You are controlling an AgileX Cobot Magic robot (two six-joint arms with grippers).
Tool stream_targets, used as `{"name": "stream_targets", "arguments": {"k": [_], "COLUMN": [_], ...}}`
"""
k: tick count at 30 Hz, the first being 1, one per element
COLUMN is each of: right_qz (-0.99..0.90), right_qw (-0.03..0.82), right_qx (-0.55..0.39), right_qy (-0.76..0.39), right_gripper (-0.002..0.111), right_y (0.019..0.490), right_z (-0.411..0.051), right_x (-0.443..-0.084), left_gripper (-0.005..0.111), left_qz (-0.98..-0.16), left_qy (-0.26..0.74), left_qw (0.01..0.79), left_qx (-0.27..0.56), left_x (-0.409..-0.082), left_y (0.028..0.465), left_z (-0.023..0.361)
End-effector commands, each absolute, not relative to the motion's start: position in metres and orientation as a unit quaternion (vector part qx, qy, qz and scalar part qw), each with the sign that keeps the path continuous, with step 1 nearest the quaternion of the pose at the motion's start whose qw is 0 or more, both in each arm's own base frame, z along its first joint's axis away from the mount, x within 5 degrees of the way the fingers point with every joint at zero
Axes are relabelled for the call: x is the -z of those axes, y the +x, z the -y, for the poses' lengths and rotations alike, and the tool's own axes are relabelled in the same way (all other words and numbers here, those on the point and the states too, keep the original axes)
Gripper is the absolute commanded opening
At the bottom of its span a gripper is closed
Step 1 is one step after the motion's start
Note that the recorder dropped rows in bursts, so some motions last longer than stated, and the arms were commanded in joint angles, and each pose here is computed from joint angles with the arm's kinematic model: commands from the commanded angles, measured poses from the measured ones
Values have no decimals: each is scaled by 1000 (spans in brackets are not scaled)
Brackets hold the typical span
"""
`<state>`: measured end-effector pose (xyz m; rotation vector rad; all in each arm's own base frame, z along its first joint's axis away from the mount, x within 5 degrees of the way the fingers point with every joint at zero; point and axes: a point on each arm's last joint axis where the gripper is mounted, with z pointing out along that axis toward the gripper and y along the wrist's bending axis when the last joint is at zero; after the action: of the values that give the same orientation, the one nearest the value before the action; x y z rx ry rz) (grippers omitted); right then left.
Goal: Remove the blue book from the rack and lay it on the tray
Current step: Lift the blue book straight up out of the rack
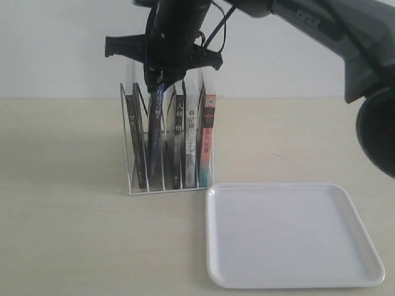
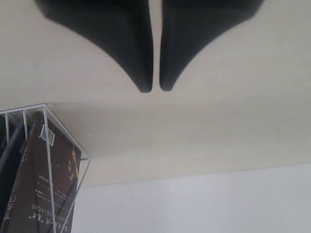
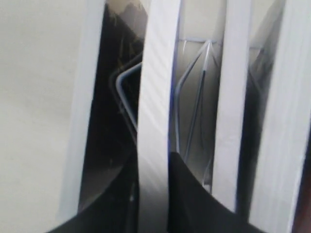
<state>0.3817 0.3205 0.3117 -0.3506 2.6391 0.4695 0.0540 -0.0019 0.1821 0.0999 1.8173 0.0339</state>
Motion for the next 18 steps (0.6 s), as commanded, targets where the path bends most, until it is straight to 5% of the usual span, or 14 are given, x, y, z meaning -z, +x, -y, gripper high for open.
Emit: {"name": "stream_targets", "arguments": {"k": [1, 8, 18], "right_qz": [-929, -909, -911], "right_qw": [293, 342, 348], "right_qx": [-187, -195, -176], "right_qy": [-130, -135, -134], "right_gripper": [0, 0, 0], "right_y": [362, 341, 342], "right_z": [-300, -279, -276], "right_x": [-379, -426, -426], "left_gripper": [5, 5, 5], "left_qz": [-781, -781, -781], "left_qy": [42, 42, 42], "left_qw": [622, 622, 622], "left_qx": [-15, -15, -15], "left_x": [-185, -185, -185], "left_y": [54, 54, 54], "left_z": [2, 2, 2]}}
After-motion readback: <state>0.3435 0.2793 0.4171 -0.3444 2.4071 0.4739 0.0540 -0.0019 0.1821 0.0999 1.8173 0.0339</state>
